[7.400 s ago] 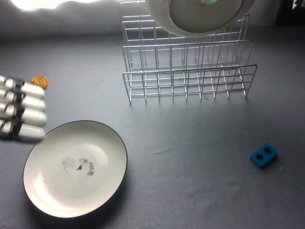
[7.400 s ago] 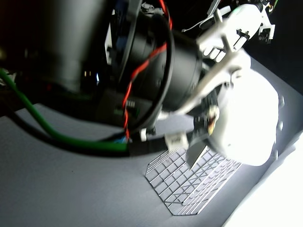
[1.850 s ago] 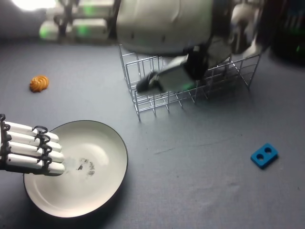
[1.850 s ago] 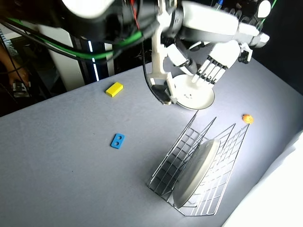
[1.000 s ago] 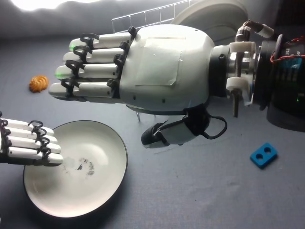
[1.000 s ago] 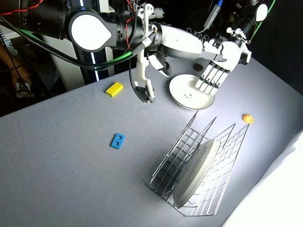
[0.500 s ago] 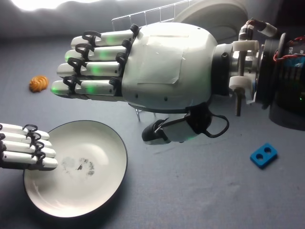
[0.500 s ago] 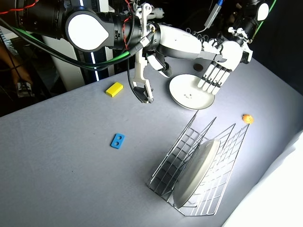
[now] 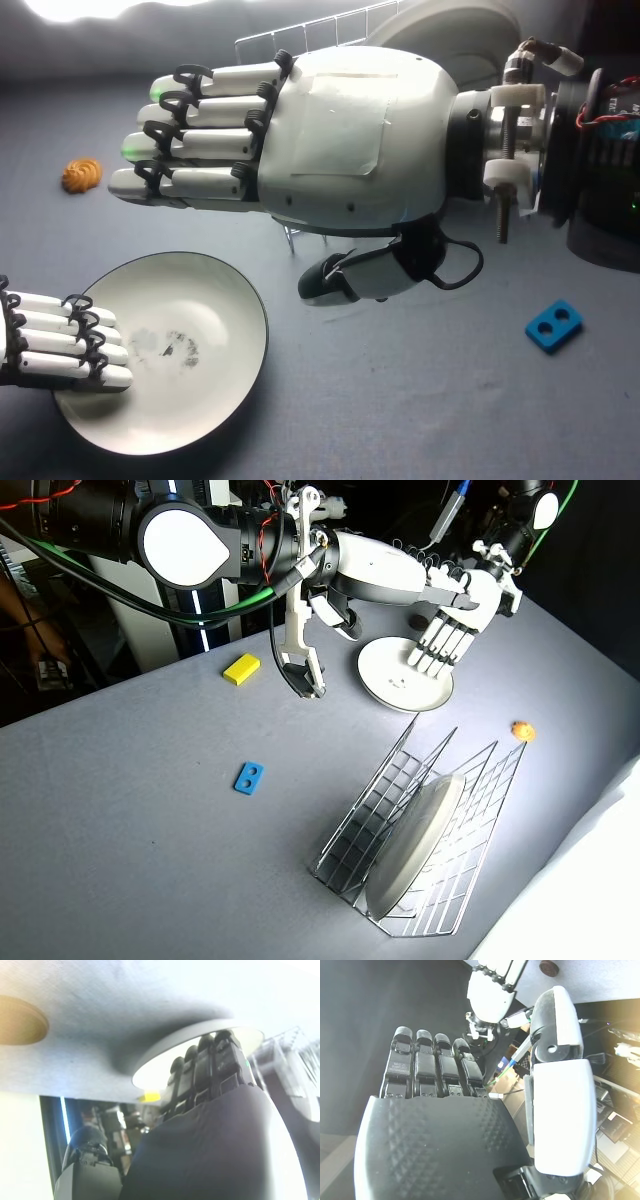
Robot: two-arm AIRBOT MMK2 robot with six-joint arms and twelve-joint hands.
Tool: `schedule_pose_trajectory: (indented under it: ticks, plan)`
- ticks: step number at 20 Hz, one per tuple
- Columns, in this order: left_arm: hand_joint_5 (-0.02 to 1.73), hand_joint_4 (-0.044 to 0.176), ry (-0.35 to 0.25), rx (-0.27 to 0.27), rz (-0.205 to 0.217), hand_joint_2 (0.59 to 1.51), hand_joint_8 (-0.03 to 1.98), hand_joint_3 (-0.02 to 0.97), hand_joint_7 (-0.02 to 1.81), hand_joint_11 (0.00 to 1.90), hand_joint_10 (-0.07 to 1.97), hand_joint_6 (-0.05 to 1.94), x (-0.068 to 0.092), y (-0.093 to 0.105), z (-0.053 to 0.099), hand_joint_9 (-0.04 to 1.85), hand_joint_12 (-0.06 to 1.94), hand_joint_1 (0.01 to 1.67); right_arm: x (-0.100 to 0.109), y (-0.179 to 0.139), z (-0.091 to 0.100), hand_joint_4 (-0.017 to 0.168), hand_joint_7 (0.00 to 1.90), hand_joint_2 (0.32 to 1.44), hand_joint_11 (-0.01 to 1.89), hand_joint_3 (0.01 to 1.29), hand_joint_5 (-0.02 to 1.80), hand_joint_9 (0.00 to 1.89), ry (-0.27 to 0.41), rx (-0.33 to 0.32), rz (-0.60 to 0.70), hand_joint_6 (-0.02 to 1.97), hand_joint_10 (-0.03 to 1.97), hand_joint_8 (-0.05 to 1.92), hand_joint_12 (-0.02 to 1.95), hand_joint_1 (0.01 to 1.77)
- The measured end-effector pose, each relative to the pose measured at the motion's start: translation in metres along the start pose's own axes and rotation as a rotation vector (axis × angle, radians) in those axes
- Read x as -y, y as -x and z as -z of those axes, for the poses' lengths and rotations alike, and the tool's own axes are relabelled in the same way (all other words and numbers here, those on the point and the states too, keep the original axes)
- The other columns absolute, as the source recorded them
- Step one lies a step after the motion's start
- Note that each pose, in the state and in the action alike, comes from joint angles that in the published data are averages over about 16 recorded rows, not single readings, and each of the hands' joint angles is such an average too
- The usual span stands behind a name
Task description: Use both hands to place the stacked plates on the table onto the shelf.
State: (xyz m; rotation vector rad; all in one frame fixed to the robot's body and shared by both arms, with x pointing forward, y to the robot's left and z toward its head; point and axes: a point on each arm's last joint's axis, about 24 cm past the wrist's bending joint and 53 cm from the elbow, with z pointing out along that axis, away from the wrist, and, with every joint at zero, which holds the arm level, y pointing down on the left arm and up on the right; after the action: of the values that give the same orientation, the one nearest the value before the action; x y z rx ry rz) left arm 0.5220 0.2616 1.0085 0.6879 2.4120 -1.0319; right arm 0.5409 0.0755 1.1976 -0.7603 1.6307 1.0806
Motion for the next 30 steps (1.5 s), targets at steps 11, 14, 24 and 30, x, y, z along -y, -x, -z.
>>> schedule_pose_trajectory:
  ticks: [11,14,24,30]
  plan:
    - [0.02,-0.005,0.002,0.038,-0.006,1.022,0.0,0.012,0.02,0.01,0.01,0.01,0.001,0.014,0.005,0.01,0.0,0.02,0.001,0.003,0.001,0.004,0.01,1.01,0.02,0.01,0.02,0.02,-0.003,0.005,0.009,0.02,0.01,0.0,0.0,0.94]
    - [0.02,-0.005,0.013,0.049,-0.01,1.023,0.0,0.012,0.02,0.01,0.01,0.01,-0.001,0.019,0.009,0.02,0.0,0.02,0.001,0.003,0.001,0.004,0.01,1.01,0.02,0.01,0.02,0.02,-0.003,0.006,0.01,0.02,0.01,0.0,0.0,0.93]
    - [0.02,-0.005,0.063,0.07,0.0,1.017,0.0,0.011,0.02,0.01,0.0,0.01,-0.014,0.025,0.017,0.01,0.0,0.02,0.001,0.005,0.002,0.004,0.01,1.01,0.02,0.01,0.02,0.02,-0.003,0.008,0.012,0.02,0.01,0.0,0.0,0.91]
    - [0.02,-0.005,0.084,0.067,0.018,1.016,0.0,0.011,0.02,0.01,-0.02,0.01,-0.019,0.021,0.016,-0.01,0.0,0.02,0.001,0.005,0.002,0.004,0.01,1.01,0.02,0.01,0.02,0.02,-0.003,0.008,0.012,0.02,0.01,0.01,0.0,0.9]
